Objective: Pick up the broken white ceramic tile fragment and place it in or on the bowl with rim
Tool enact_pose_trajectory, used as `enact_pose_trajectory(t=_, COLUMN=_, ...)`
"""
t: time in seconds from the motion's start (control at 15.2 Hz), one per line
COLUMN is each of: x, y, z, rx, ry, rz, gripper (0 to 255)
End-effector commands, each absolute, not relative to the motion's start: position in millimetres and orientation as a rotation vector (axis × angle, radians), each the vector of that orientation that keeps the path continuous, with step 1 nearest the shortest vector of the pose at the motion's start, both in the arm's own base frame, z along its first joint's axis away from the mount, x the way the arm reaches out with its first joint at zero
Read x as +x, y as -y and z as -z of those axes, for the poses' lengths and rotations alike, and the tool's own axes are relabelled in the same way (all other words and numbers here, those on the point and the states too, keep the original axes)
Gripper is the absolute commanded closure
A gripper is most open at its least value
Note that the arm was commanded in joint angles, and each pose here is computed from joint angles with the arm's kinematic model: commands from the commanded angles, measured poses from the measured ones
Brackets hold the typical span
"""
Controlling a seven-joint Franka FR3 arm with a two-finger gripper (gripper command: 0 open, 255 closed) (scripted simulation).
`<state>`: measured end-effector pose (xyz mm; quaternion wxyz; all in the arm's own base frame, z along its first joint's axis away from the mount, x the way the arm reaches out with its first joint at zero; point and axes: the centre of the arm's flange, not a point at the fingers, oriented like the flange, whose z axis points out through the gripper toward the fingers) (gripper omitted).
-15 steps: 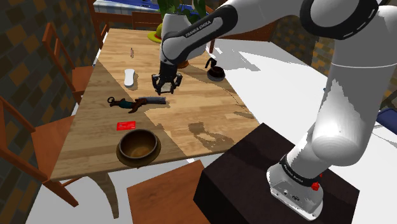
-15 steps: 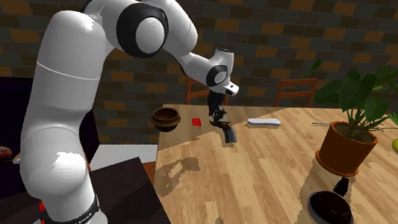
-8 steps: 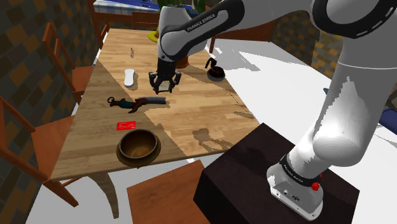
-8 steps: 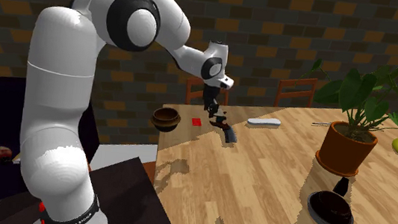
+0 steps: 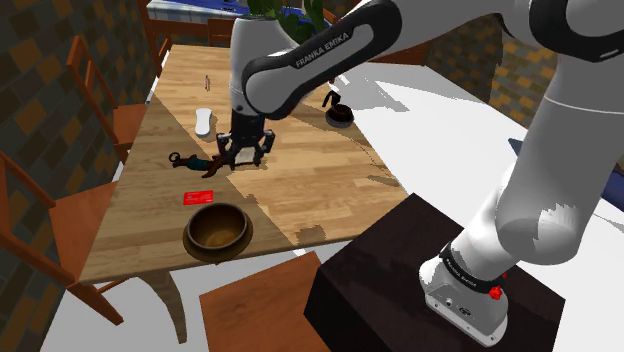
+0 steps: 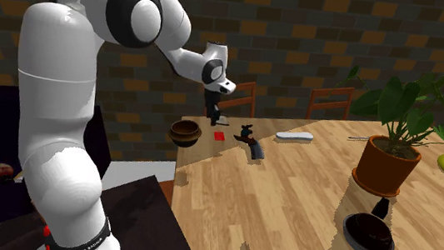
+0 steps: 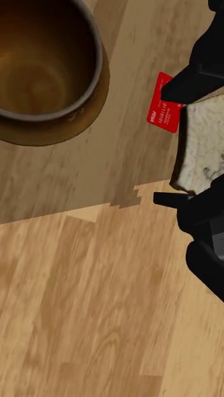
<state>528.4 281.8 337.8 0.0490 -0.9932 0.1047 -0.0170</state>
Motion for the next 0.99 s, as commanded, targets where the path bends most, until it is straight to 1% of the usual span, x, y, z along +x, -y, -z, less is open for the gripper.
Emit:
enact_pose_trajectory(t=0.0, x=511, y=-302, z=-338, rx=-3.026, ry=-0.321, rz=0.052, gripper=255)
enact_pose_trajectory(t=0.73, x=413, y=-421, z=-341, rx=-3.026, ry=-0.321, rz=0.052, gripper=255)
enact_pose_trajectory(t=0.92, x=413, y=-421, z=-325, rx=-3.026, ry=-0.321, rz=0.052, gripper=255)
